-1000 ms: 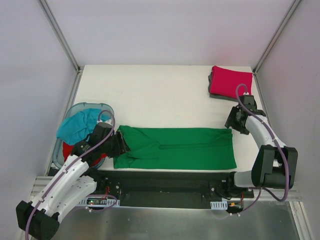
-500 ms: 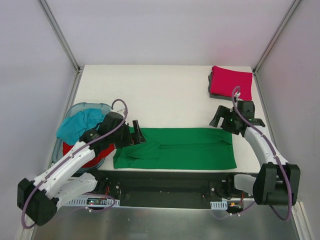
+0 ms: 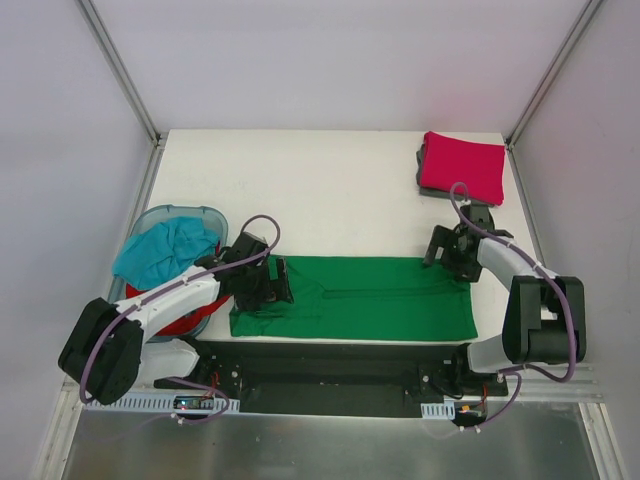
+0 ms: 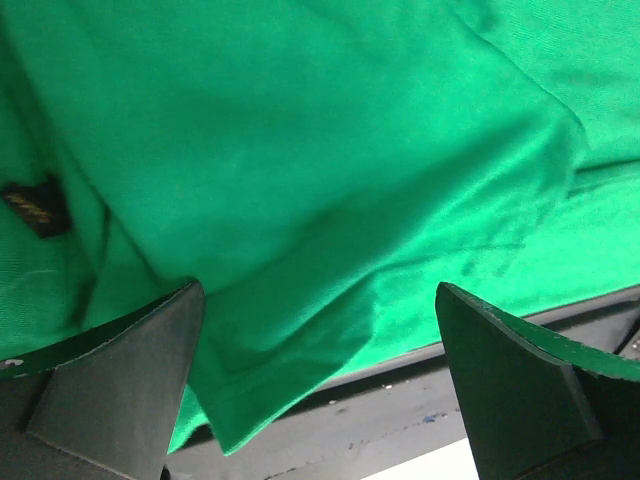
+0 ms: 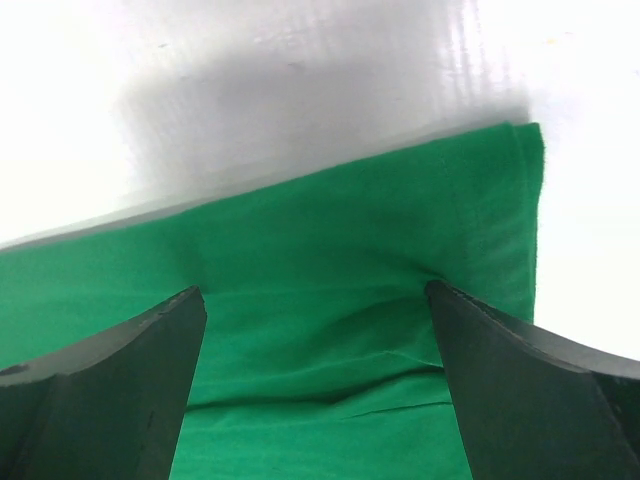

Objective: Fold and stack the t-shirts
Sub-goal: Fold the other side of the tshirt into a rectangle

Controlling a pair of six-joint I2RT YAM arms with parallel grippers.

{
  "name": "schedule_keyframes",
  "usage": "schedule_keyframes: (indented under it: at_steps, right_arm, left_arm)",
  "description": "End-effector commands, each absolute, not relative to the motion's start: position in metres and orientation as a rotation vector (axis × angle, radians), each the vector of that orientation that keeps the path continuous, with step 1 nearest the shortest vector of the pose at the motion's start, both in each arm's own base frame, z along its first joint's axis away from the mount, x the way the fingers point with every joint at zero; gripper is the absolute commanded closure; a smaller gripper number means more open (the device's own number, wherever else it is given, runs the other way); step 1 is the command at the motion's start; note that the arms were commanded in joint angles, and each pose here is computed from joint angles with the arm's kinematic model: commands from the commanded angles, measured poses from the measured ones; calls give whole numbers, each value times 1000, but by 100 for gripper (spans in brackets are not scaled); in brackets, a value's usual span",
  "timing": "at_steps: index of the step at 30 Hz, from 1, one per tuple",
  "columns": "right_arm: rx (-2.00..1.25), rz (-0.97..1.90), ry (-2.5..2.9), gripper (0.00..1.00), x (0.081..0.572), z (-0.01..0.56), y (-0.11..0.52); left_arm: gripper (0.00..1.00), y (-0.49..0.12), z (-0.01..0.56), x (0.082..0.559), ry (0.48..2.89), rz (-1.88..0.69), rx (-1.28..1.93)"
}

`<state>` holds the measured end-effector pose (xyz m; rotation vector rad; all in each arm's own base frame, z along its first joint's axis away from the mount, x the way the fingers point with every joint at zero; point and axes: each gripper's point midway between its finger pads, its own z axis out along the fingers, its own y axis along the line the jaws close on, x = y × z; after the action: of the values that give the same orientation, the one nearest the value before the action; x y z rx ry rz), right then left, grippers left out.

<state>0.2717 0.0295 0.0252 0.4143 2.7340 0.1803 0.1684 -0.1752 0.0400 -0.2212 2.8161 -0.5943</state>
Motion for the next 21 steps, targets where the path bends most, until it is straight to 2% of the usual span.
schedule_keyframes:
  at_steps: [1, 8, 12, 16, 21]
  right_arm:
    - [501, 10, 2707, 4, 270, 31, -1]
    - [409, 146, 2576, 4, 278, 57, 13]
    - [341, 280, 2509, 4, 280, 72, 30]
    - [348, 303, 2513, 4, 277, 72, 33]
    - [318, 400, 2499, 4, 275, 72, 46]
  left_arm:
    - [1, -171, 30, 175, 2824, -509, -236]
    - [1, -181, 43, 177, 2821, -580, -179]
    - [1, -186, 83, 182, 2705, -673, -118]
    - [1, -174, 122, 189, 2591, -633, -86]
    - [1, -179, 143, 194, 2544, -676, -98]
